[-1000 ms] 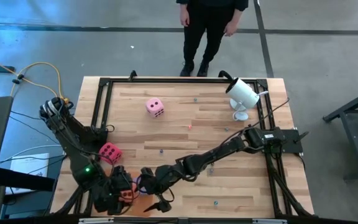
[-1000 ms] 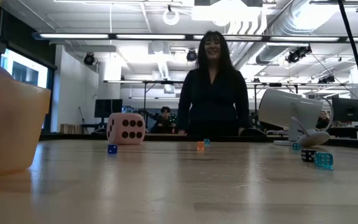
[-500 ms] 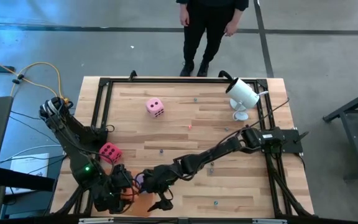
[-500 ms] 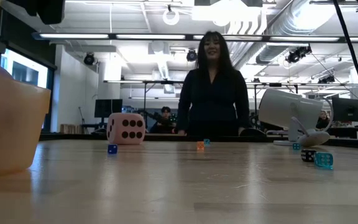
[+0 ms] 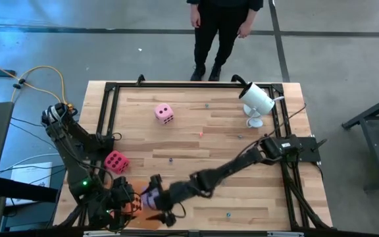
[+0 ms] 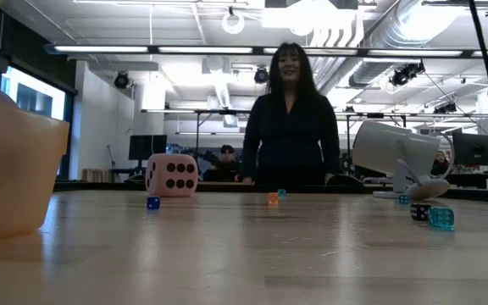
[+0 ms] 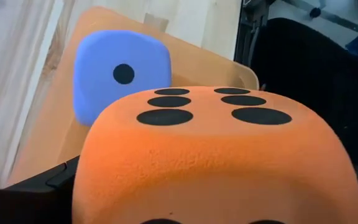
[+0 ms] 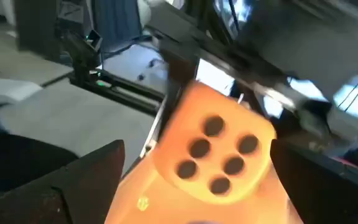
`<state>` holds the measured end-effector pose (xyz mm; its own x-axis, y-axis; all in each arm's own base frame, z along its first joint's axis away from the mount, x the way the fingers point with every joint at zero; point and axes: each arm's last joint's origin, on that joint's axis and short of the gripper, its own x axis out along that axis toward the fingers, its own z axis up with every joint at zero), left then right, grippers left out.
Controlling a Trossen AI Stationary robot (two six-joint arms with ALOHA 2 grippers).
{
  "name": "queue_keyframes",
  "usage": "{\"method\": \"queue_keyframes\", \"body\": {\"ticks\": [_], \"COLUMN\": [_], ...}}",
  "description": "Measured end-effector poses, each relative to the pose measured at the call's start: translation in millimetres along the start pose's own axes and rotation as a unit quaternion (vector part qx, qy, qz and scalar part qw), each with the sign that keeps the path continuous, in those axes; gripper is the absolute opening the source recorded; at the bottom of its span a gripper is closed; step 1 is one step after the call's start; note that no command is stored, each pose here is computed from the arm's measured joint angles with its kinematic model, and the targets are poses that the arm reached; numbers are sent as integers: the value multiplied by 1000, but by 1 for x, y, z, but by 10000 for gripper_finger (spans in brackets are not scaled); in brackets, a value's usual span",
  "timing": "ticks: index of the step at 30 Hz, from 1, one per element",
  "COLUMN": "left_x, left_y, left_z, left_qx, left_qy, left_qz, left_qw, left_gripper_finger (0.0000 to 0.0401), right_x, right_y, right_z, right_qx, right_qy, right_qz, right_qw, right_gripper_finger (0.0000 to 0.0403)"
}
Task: Pick & Place Dice
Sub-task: Put the large orange dice into the orange bin
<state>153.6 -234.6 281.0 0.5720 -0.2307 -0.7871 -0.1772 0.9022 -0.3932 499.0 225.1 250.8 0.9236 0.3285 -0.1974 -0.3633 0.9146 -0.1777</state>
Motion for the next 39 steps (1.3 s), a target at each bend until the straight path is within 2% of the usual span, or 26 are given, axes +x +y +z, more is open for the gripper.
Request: {"method": "queue_keyframes", "body": {"ticks": [4,8,10,15,26,32,36,39], "left_x": [2,6,8,11,4,-8,-16,-21], "left_y": [2,6,8,11,9,12,15,15], "left_z": [6,15,19,21,28,31,29,28], "left_qx": [12,20,19,27,40,48,35,14], "left_qy": [-5,-9,-10,1,-28,-39,-42,-66], "left_qz": [5,14,17,21,-1,-12,-5,3], "left_qw": [1000,1000,1000,999,999,998,999,998], "left_gripper_finger": [400,400,400,400,400,400,400,400], "right_x": [0,1,2,12,12,12,12,14], "right_y": [-2,-21,-27,-25,-25,-25,-24,-19], "right_z": [5,1,-2,-22,-27,-29,-33,-47], "right_qx": [-14,18,44,74,127,132,151,157], "right_qy": [-31,-37,-28,-12,16,25,45,78], "right_qz": [8,61,62,109,130,130,138,141], "right_qw": [999,997,997,991,983,982,978,974], "right_gripper_finger": [391,391,391,391,391,391,391,391]}}
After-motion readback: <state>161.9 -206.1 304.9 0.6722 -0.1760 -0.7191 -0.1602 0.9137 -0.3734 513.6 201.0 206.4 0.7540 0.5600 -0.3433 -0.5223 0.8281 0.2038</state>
